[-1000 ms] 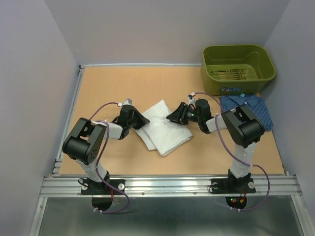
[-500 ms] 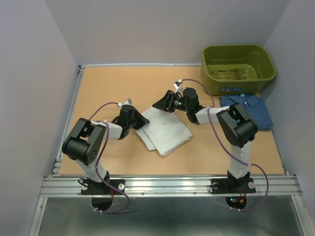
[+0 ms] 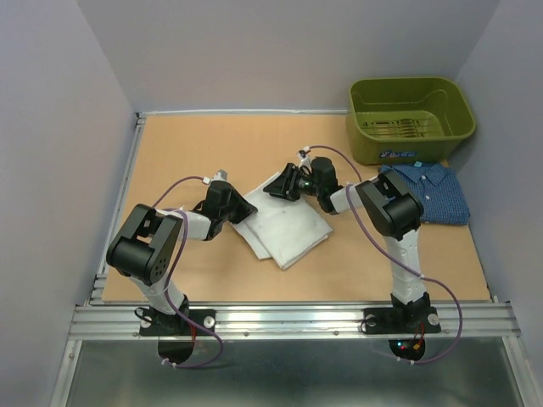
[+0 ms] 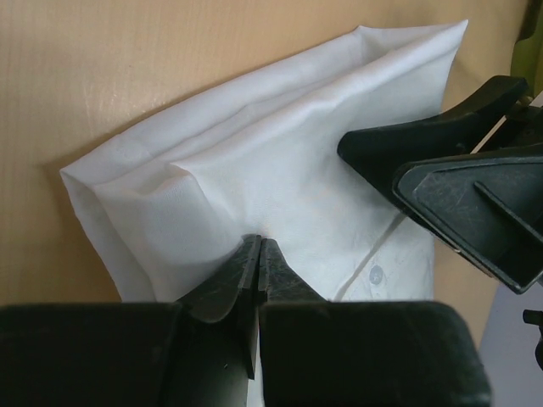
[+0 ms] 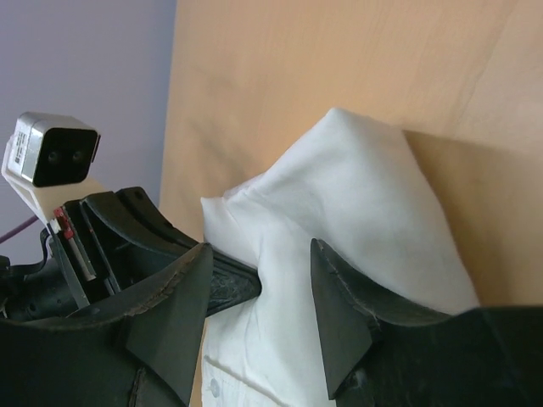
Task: Fold and stack the long sleeve shirts
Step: Fold the shirt
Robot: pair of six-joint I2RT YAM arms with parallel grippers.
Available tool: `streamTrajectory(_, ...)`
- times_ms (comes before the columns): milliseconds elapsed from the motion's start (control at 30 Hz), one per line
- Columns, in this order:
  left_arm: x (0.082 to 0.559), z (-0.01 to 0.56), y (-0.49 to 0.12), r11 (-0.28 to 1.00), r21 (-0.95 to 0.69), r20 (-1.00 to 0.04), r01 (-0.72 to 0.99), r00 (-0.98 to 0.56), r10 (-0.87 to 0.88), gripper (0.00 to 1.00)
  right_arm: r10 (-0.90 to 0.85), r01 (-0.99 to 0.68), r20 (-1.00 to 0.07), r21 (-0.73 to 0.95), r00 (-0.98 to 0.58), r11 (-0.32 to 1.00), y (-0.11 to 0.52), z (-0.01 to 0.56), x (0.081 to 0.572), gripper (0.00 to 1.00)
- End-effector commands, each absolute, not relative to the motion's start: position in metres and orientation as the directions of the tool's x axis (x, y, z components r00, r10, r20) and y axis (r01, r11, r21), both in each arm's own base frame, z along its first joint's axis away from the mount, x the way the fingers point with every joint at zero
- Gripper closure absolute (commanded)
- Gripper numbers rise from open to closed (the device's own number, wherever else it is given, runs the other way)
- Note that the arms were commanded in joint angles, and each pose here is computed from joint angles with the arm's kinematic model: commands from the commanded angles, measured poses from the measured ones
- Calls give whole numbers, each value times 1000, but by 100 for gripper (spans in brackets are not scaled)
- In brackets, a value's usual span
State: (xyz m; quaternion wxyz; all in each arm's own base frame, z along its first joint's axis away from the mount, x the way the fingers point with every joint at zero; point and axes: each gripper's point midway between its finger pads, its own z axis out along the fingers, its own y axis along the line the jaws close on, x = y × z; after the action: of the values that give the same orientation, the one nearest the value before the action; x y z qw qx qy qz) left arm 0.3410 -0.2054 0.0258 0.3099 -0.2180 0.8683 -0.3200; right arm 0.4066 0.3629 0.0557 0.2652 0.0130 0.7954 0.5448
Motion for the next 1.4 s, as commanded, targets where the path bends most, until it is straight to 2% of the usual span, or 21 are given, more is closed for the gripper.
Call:
streamTrajectory(0, 314, -5, -185, 769, -586, -370, -256, -760, -535, 89, 397, -278, -455, 860, -797, 427, 339, 72, 444, 44)
streamTrajectory(133, 315, -6, -186, 770, -585, -370, -255, -761, -532, 89, 406, -276, -456, 861, -792, 427, 337, 73, 453, 44)
streamTrajectory(333, 313, -8, -183, 775, -575, -370, -261, -762, -531, 89, 436, -165, -396, 863, -808, 478, 321, 25, 452, 44)
streamTrajectory(433, 313, -8, -181, 777, -570, -373, -268, -758, -535, 88, 453, -143, -396, 856, -799, 497, 312, 19, 455, 44)
streamTrajectory(533, 315, -5, -181, 779, -568, -383, -265, -753, -535, 88, 474, -143, -415, 849, -777, 509, 301, 27, 460, 44)
streamTrajectory(667, 320, 4, -178, 793, -554, -409, -256, -746, -526, 85, 451, -222, -490, 821, -746, 526, 294, 70, 463, 44)
streamTrajectory(800, 333, 36, -175, 804, -558, -486, -204, -706, -516, 74, 377, -307, -591, 747, -714, 590, 285, 107, 453, 44)
streamTrajectory(833, 339, 48, -176, 811, -556, -513, -180, -694, -505, 68, 339, -335, -625, 712, -703, 617, 281, 108, 447, 44)
streamTrajectory(900, 343, 70, -172, 818, -551, -551, -165, -665, -505, 62, 301, -319, -630, 679, -716, 661, 271, 109, 435, 44)
streamTrajectory(933, 345, 82, -172, 819, -553, -564, -152, -654, -503, 56, 263, -354, -669, 637, -695, 684, 265, 119, 429, 44)
streamTrajectory(1000, 345, 98, -161, 830, -530, -601, -170, -615, -510, 49, 213, -319, -652, 597, -728, 736, 252, 107, 412, 44)
streamTrajectory(1100, 336, 108, -153, 828, -526, -608, -197, -593, -527, 29, 142, -331, -655, 543, -742, 772, 236, 107, 384, 44)
streamTrajectory(1233, 323, 98, -145, 824, -512, -590, -241, -598, -542, 22, 90, -303, -628, 490, -773, 817, 215, 86, 352, 44)
streamTrajectory(1300, 321, 91, -144, 823, -507, -580, -258, -604, -547, 22, 57, -290, -599, 466, -798, 836, 205, 70, 335, 45)
streamTrajectory(1367, 321, 83, -142, 826, -490, -573, -278, -612, -545, 29, 37, -290, -583, 457, -812, 841, 202, 62, 326, 45)
